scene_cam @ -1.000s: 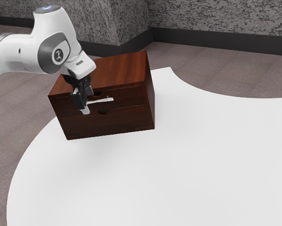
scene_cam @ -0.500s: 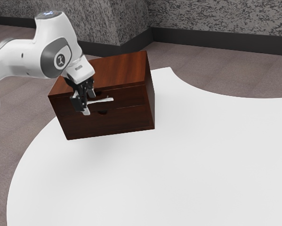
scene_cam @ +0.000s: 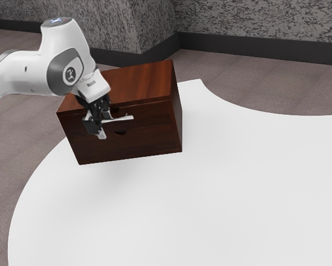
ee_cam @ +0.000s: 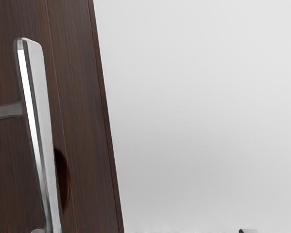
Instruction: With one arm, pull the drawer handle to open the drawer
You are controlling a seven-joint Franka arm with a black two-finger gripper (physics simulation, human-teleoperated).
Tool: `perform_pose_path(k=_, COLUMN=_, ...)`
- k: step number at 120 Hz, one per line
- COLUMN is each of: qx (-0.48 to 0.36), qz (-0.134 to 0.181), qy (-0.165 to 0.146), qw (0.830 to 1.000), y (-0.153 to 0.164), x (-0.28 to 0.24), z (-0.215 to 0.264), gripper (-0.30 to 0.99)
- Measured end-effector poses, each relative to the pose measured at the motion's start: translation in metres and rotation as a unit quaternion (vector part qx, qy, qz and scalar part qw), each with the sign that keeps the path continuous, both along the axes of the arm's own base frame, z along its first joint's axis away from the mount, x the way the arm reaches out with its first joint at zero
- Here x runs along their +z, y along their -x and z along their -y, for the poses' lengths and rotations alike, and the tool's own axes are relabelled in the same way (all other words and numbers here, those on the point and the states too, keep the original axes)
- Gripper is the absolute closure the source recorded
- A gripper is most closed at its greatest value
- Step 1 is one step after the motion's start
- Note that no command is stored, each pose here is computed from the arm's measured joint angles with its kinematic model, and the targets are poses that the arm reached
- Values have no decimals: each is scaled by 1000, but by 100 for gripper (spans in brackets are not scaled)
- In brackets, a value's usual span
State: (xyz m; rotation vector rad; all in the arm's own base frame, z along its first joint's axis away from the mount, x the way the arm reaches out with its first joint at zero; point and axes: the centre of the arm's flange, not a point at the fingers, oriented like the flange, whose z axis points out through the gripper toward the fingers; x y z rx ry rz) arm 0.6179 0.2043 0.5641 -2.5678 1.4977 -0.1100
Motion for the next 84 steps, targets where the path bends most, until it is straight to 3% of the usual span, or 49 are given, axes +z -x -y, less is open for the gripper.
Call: perform_pose_path(k=84, qx=51, qz=-24, qy=48, qw=997, y=37, x=-3, z=27, gripper=23)
